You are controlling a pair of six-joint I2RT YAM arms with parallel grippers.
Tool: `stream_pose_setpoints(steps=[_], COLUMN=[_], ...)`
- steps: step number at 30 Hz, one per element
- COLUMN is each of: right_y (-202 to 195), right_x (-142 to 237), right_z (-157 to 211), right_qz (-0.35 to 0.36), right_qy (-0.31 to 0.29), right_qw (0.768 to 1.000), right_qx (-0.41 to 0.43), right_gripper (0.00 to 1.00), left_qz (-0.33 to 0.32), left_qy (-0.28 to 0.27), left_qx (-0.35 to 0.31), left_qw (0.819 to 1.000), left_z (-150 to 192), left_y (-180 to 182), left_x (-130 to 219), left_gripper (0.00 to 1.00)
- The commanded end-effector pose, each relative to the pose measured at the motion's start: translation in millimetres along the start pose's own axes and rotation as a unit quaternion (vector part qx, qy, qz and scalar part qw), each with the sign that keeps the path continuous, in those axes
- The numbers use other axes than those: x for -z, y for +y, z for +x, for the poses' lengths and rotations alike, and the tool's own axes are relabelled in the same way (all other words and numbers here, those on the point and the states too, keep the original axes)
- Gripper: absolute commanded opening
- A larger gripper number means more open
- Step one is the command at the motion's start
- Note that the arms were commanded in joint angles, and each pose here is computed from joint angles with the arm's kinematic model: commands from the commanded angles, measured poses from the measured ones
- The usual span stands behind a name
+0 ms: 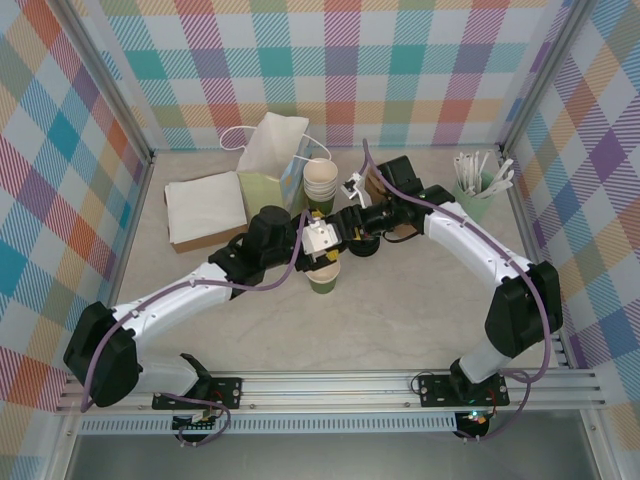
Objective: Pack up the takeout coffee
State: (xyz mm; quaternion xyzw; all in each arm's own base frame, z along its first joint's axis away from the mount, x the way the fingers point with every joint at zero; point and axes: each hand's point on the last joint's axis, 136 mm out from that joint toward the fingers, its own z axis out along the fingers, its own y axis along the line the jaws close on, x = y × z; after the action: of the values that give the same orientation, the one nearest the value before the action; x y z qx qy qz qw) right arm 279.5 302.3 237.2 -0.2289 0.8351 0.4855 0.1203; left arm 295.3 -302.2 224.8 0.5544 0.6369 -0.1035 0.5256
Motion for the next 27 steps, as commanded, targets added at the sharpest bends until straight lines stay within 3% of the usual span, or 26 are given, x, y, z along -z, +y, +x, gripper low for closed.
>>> stream_pose_setpoints(steps=[1,10,19,27], right_y=[0.5,-24.9,-82.8,-92.4], right_x=[10.3,38.6,80.0,88.2], right_z=[1.6,-0.1,12.2,18.5], right_qz=[0.014,0.077,0.221,0.231], right_qy=[-0.013,-0.063,-0.106,-0.118], right_qw=[1.000,0.995,0.966,0.961], right_qx=[0.002,-0.023,-0.082,-0.095], right_gripper=[0.68,0.76,0.77,0.77], left_qz=[0.012,0.031,0.077,0.086], left_qy=[0.015,0.058,0.125,0.143], left_qx=[-0.004,0.000,-0.016,-0.027], left_qw=[1.000,0.998,0.989,0.986], left_z=[6.6,29.6,56.3,61.1], left_y=[-12.3,-25.5,-43.5,-42.6], left_x=[8.4,16.9,24.7,17.3], left_gripper=[0.75,0.75,0.75,0.75])
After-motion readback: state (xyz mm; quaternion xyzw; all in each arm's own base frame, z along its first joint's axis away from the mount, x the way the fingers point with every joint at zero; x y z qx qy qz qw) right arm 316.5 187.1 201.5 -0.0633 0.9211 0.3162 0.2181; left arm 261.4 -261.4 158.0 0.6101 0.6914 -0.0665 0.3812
